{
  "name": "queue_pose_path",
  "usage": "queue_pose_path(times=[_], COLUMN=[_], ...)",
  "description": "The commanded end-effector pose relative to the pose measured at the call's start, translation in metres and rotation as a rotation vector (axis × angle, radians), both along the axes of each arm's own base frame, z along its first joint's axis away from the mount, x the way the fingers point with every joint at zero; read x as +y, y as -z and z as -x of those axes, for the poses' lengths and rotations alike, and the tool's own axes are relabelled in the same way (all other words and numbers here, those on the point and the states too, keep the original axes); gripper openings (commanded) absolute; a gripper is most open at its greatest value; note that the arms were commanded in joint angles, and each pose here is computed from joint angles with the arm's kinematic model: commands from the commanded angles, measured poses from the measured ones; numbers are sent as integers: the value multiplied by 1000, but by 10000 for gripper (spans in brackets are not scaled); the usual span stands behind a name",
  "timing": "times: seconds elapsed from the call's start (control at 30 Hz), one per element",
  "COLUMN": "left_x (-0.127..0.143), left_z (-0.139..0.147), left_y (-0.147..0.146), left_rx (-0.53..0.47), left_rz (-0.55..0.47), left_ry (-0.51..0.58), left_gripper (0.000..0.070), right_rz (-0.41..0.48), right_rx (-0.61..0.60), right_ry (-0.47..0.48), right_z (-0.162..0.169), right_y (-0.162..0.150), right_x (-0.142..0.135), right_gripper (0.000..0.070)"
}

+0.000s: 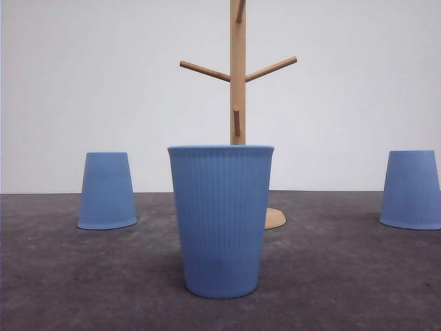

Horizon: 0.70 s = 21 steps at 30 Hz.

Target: Place three cups

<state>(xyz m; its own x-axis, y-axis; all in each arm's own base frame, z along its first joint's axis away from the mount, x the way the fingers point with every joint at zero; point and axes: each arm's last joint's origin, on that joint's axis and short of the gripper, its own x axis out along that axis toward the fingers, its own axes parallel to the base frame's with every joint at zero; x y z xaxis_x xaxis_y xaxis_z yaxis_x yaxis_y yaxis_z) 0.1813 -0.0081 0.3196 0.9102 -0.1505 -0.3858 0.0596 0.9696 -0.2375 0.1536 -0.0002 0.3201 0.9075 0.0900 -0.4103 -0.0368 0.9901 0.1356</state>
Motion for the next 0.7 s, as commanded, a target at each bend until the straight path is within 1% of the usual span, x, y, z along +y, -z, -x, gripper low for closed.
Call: queue_pose_path(times=[0.0, 0.1, 0.27, 0.4, 0.47, 0.5, 0.53, 0.57, 0.6, 0.63, 0.67], left_x=[-3, -9, -20, -25, -27, -28, -28, -28, -28, -28, -29], left_z=[-14, -32, -49, -52, -52, -52, -52, -52, -52, -52, -52], left_y=[2, 14, 33, 38, 39, 38, 39, 39, 39, 39, 39], left_rx=[35, 103, 192, 212, 213, 212, 212, 213, 213, 213, 213], left_rz=[-39, -46, -79, -86, -87, -87, -87, -87, -86, -85, -84], left_ry=[34, 64, 121, 144, 151, 154, 156, 156, 156, 156, 156], left_gripper=[12, 12, 15, 33, 63, 124, 211, 319, 424, 517, 594], right_rz=[32, 17, 9, 11, 10, 9, 6, 3, -1, -4, -6], right_rx=[58, 134, 250, 269, 269, 272, 278, 285, 292, 298, 304], right_ry=[-32, -72, -74, -76, -80, -84, -91, -102, -107, -110, -112], right_z=[-16, -37, -55, -57, -57, -57, -57, -56, -56, -55, -55], right_y=[1, 11, 31, 34, 34, 34, 34, 35, 35, 36, 36], right_x=[0, 1, 0, 0, 0, 1, 1, 1, 1, 1, 2], right_gripper=[1, 1, 1, 1, 17, 59, 142, 262, 404, 543, 666])
